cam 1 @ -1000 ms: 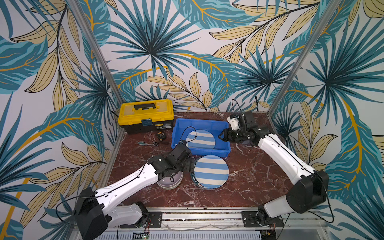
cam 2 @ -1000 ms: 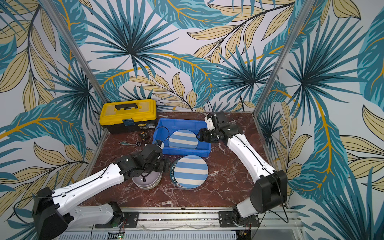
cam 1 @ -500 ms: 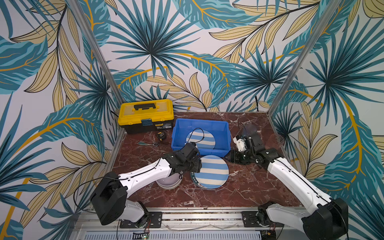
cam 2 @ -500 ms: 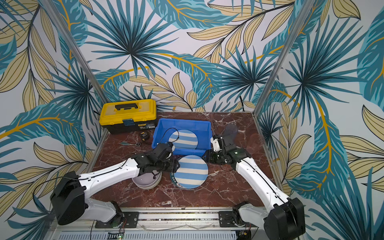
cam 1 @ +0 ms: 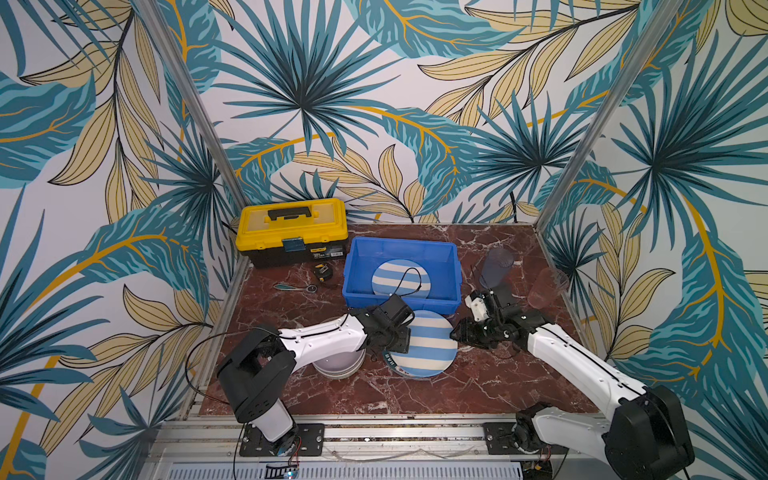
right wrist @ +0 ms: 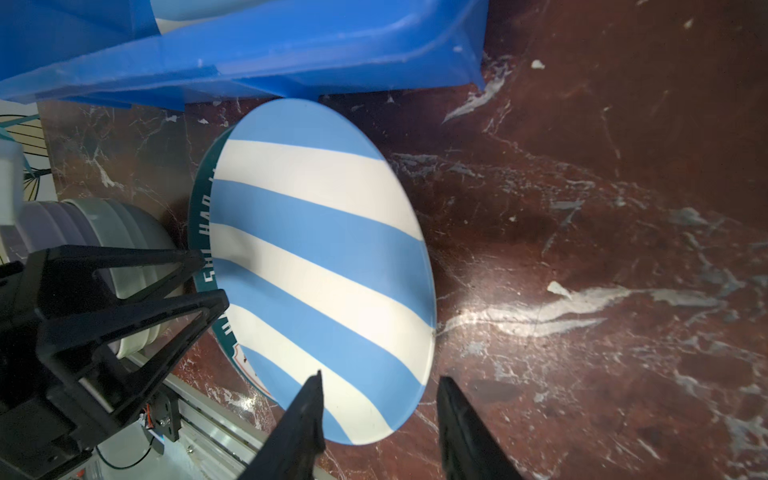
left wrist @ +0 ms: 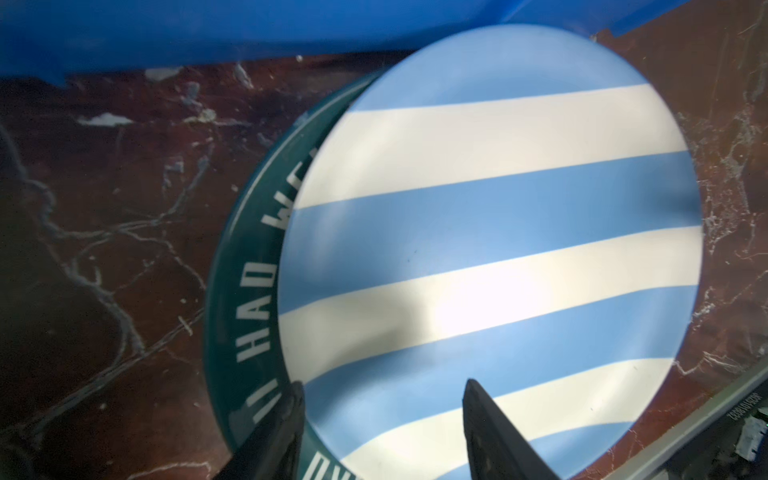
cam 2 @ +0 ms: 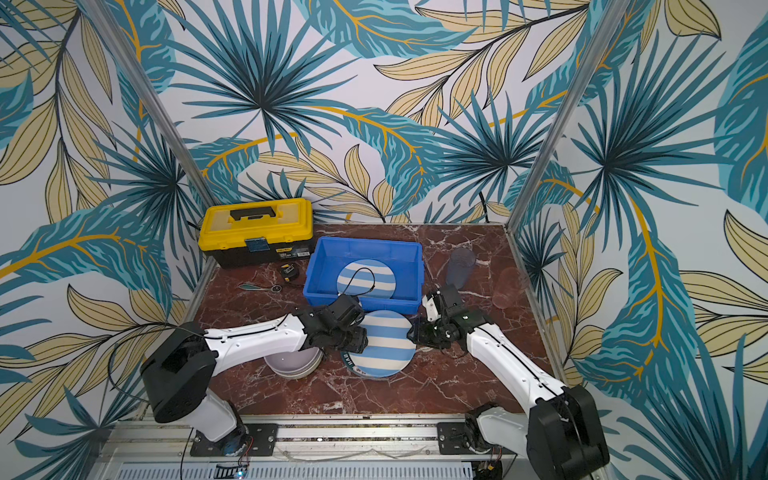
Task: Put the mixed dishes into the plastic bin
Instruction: 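Return the right gripper to the plate stack while left gripper returns too, then pinch the top striped plate edge with the right gripper while left steadies stack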
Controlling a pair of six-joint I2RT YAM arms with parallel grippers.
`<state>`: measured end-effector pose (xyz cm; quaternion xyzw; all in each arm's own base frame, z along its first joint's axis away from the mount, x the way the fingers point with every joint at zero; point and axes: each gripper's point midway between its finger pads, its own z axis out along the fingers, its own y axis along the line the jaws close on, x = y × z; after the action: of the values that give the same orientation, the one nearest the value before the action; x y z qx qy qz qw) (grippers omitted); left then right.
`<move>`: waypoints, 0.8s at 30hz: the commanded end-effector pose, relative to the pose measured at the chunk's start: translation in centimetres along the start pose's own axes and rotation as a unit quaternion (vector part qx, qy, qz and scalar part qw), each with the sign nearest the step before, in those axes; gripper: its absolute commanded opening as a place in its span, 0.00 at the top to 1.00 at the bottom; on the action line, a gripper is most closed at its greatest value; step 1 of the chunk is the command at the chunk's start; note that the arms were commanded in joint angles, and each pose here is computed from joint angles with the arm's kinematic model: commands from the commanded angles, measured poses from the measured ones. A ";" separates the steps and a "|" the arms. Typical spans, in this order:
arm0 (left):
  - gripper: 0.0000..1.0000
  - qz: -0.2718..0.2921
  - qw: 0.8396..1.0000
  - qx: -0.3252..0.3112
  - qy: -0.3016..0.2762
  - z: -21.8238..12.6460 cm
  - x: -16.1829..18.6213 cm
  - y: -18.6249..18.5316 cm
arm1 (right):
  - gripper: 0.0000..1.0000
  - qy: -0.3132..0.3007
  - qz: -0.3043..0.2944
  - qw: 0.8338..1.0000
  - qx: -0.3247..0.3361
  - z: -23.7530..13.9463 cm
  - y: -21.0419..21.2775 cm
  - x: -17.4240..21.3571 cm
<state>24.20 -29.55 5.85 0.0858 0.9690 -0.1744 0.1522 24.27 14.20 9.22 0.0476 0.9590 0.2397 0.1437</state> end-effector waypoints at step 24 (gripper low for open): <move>0.36 0.001 0.999 -0.031 0.021 2.5 0.1 -0.2 | 0.61 0.020 0.010 0.999 -0.048 3.0 0.6 0.7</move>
<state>25.21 -30.10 4.48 0.0705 0.9759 -0.1441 0.1482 24.94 15.62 7.03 0.0550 0.9512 0.2745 0.1298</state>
